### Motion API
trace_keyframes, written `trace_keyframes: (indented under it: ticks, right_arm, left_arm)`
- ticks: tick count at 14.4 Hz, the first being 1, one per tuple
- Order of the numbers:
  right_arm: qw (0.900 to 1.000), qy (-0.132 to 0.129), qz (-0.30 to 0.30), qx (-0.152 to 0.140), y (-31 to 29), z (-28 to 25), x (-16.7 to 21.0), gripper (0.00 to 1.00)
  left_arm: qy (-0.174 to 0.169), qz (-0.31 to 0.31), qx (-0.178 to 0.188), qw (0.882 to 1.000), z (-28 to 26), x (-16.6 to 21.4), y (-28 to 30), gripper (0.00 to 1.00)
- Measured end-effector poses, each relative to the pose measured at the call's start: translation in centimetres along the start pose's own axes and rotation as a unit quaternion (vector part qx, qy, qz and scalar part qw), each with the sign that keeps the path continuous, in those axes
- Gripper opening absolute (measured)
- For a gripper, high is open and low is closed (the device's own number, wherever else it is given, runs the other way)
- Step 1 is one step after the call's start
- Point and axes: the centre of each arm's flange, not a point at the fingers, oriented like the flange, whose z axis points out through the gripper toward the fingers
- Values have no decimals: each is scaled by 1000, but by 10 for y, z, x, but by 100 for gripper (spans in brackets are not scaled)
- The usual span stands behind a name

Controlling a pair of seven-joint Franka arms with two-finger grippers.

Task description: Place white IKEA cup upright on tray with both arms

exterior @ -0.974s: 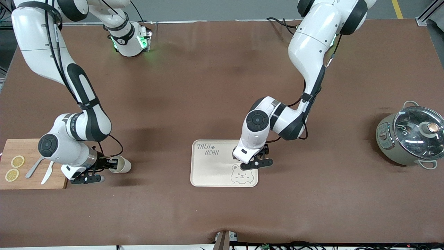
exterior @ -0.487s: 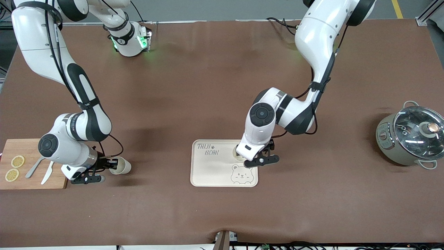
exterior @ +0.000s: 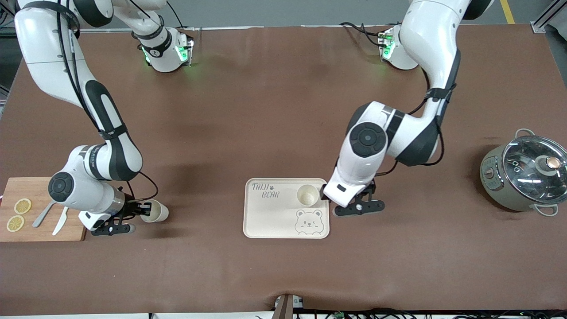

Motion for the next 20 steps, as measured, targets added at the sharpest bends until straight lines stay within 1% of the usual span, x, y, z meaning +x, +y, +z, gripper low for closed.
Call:
trace_keyframes:
  ticks: [3,4,5,8,9,10,12,14,16,18,20]
  right_arm:
    - [999,-13,25,46,-12,-27,10,4]
    - [998,-17,37,56,-18,-36,13,4]
    - [997,-20,51,60,-26,-43,17,4]
    - [994,-22,85,61,-75,-55,21,4]
    - [993,-25,97,61,-96,-55,20,4]
    - [991,-29,113,60,-134,-54,17,4]
    - [988,-30,142,60,-174,-57,14,4]
    - [984,-28,167,59,-227,-60,7,4]
    - [982,-22,177,56,-264,-59,-1,4]
    - [981,-12,186,45,-281,-54,-5,4]
    - [980,-1,196,36,-296,-42,-8,4]
  left_arm:
    - [-8,23,7,1000,-1,18,-35,100]
    - [-9,31,8,999,0,24,-48,100]
    - [-11,38,10,999,2,31,-62,100]
    - [-14,49,12,999,4,48,-103,100]
    - [-16,49,7,999,3,55,-120,100]
    - [-18,51,-7,999,-1,69,-159,100]
    - [-16,65,-21,997,-6,85,-207,100]
    - [-10,72,-23,997,-13,99,-267,100]
    - [-6,78,-22,997,-17,105,-309,100]
    - [-3,83,-21,996,-17,107,-321,100]
    - [-4,86,-23,996,-16,106,-316,100]
